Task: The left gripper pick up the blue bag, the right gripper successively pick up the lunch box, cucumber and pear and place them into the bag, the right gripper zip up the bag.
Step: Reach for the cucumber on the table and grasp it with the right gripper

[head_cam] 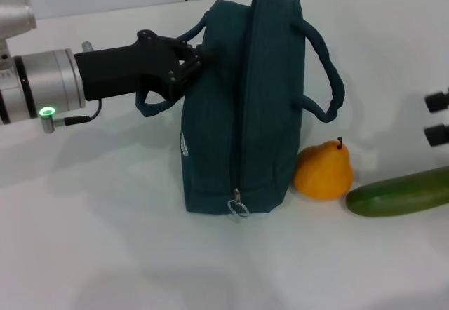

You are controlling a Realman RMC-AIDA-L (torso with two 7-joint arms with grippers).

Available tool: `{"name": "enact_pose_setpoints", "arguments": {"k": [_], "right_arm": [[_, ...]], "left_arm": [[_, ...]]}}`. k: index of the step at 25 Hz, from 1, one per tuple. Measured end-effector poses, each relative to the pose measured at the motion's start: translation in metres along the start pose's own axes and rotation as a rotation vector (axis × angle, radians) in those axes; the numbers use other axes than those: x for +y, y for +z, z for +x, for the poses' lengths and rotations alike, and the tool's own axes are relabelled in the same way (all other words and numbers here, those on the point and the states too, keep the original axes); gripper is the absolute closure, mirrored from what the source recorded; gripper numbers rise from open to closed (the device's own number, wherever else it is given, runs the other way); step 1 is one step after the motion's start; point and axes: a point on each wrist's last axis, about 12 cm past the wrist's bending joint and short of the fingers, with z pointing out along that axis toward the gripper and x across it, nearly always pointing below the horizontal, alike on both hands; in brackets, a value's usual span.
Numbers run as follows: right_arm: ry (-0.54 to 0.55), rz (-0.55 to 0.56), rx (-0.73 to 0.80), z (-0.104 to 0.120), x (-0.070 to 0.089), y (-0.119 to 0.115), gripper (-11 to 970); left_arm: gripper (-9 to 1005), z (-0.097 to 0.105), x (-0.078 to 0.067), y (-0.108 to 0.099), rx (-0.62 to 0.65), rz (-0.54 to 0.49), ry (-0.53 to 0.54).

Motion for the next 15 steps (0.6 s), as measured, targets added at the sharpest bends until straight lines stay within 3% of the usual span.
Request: {"name": "enact_pose_setpoints", "arguments": {"k": [8, 13, 15], "right_arm": [[-0.034, -0.039, 0.116, 0.006, 0.001, 0.006, 290], [-0.038, -0.052, 0.198, -0.01, 0.002, 0.017, 285], [-0.057, -0.049, 0.232, -0.016, 0.002, 0.021, 89]], "left_arm": [[897, 0.002, -0.001, 0.001, -0.015, -0.004, -0.009], [896, 0.002, 0.0, 0.0, -0.014, -0.009, -0.009], [895, 0.002, 0.0, 0.0, -0.015, -0.009, -0.01]]}}
